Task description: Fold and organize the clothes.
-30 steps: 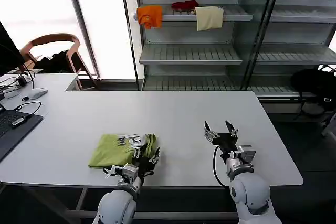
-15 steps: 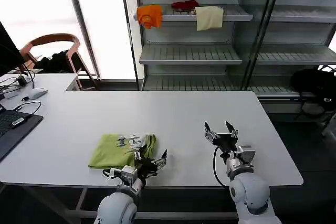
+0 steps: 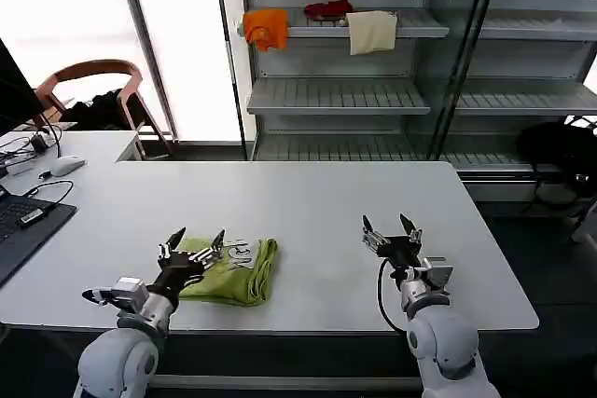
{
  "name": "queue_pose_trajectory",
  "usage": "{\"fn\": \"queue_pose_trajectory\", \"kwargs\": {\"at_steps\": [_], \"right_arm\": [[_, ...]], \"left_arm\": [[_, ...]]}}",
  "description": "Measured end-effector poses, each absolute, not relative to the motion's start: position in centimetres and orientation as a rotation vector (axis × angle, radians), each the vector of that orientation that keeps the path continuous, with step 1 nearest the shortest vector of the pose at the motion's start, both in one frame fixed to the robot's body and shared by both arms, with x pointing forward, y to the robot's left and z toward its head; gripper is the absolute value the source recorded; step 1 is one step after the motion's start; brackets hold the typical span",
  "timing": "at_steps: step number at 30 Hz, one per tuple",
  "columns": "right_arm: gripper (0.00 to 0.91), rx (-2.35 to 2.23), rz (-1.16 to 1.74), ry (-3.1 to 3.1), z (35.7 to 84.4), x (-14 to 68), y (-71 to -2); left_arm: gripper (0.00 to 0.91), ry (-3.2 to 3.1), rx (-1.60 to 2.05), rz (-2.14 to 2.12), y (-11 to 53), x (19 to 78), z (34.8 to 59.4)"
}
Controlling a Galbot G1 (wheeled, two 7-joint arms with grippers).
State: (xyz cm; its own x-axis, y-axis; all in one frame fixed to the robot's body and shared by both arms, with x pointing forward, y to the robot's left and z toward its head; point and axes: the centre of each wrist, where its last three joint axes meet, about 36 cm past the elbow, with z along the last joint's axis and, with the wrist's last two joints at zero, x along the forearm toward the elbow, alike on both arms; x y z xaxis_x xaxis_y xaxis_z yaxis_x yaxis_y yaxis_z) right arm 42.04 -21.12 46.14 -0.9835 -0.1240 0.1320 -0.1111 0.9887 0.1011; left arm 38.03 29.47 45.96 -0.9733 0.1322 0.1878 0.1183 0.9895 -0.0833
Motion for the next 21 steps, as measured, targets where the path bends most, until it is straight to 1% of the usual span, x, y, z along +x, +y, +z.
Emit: {"fn": "queue_pose_trajectory", "kwargs": {"at_steps": [8,20,21], "right_arm": [[0.907,0.168,-0.131,-2.99,46.1,41.9,-21.3],[0.907,0.162,-0.13,-2.991,46.4,41.7,-21.3],[0.907,0.165,-0.131,-2.992,46.5,41.7,-21.3]], "left_arm": [[0.907,-2.892,-0.106,0.142,32.6,38.3,44.4],[0.907,-2.828,-0.062,0.154,33.4,38.3,41.9],[0.897,-2.824,-0.059,0.153,33.4,38.2,41.7]]}}
